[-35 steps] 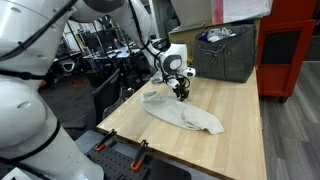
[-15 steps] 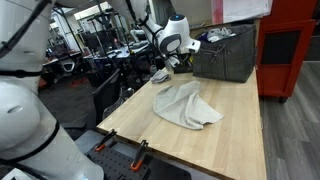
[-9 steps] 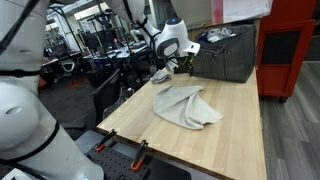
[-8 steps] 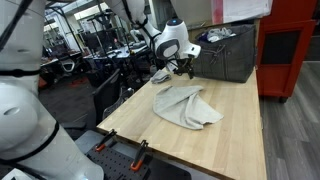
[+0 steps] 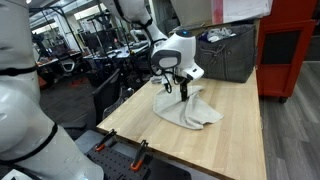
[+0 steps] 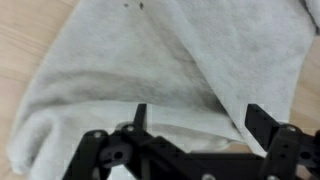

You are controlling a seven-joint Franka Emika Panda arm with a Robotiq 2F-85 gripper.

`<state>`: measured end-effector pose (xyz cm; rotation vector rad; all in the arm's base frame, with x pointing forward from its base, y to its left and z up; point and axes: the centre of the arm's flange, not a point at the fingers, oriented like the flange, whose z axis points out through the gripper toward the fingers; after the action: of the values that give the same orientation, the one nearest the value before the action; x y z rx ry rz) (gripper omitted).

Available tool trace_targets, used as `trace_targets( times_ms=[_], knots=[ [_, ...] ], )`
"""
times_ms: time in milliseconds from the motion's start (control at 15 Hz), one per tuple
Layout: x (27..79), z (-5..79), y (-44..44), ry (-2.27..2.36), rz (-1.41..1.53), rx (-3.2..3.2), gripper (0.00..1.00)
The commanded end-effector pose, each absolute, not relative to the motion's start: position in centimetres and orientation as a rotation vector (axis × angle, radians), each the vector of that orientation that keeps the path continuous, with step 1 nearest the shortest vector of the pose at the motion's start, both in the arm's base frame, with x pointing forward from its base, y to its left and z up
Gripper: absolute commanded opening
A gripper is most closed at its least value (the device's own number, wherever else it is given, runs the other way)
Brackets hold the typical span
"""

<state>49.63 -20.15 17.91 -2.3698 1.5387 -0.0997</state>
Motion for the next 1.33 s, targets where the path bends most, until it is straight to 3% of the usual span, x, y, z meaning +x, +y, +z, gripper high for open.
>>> trace_targets(
  times_ms=[0,533,1267],
  knots=[
    [44.6,17.1,-20.4,1.633,0.059,-2.271,1.00],
    [39.4,12.5,-19.4,1.749,0.203,-2.128,1.00],
    [39.2,9.2,-18.3,1.644,-0.034,-2.260,1.00]
  ],
)
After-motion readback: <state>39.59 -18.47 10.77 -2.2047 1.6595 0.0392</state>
